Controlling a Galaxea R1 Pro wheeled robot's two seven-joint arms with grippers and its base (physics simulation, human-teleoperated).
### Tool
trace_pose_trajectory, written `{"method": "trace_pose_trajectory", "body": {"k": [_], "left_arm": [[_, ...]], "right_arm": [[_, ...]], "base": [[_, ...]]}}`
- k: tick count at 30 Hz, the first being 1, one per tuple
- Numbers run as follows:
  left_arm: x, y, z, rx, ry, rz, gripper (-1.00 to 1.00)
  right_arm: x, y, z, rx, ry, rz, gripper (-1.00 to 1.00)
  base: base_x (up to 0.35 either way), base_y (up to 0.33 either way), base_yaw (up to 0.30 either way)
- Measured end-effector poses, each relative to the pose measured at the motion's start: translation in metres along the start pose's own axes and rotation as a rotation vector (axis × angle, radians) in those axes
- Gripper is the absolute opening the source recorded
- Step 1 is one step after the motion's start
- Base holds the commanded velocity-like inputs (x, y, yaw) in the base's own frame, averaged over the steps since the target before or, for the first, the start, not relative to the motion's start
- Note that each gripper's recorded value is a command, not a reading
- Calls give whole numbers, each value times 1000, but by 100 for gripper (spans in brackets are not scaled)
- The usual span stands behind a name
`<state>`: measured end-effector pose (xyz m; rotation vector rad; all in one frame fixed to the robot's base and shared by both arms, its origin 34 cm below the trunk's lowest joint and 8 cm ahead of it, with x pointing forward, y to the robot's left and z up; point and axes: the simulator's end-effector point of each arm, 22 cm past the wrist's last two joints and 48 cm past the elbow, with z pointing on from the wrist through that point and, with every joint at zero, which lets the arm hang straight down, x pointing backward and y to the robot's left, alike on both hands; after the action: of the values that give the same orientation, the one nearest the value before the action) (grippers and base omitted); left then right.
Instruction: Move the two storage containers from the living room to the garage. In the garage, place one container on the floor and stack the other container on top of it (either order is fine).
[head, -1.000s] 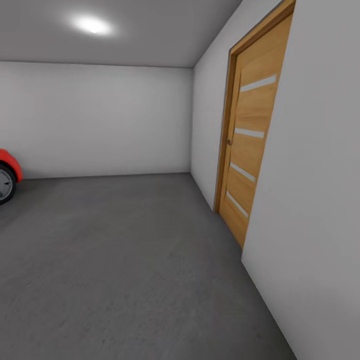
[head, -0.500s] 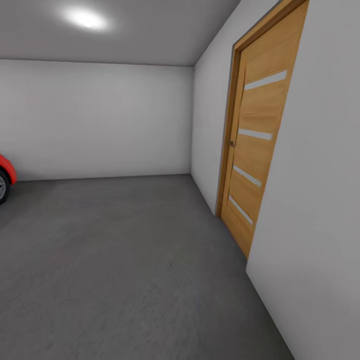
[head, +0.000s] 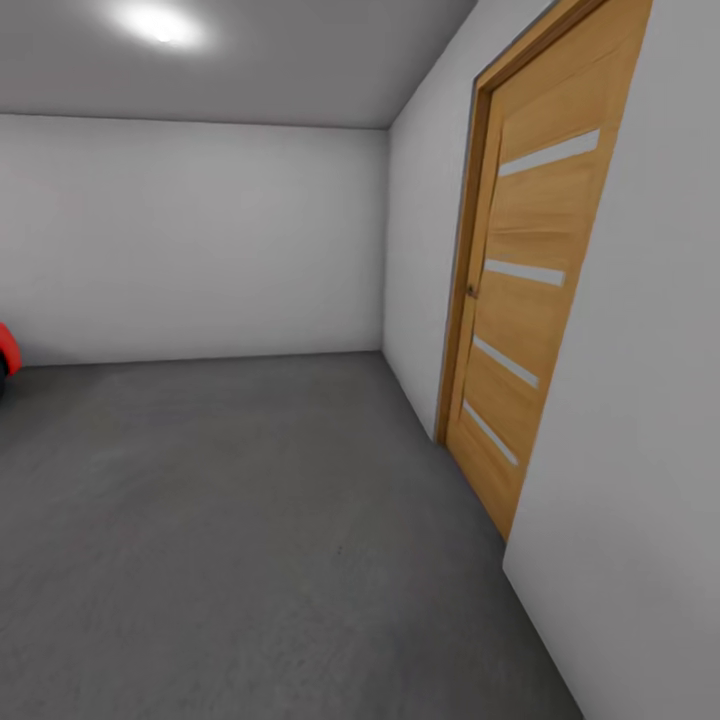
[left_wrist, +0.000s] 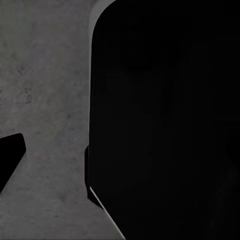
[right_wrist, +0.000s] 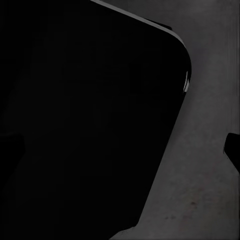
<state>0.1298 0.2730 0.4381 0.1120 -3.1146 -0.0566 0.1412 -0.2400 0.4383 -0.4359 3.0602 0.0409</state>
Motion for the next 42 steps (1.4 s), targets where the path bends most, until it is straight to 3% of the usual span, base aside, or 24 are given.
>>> {"method": "trace_pose_trajectory", "body": {"k": [42], "left_arm": [[0,0,0,-1,0,0,100]], "right_arm": [[0,0,0,0,0,0,100]], "base": [[328,0,0]]}}
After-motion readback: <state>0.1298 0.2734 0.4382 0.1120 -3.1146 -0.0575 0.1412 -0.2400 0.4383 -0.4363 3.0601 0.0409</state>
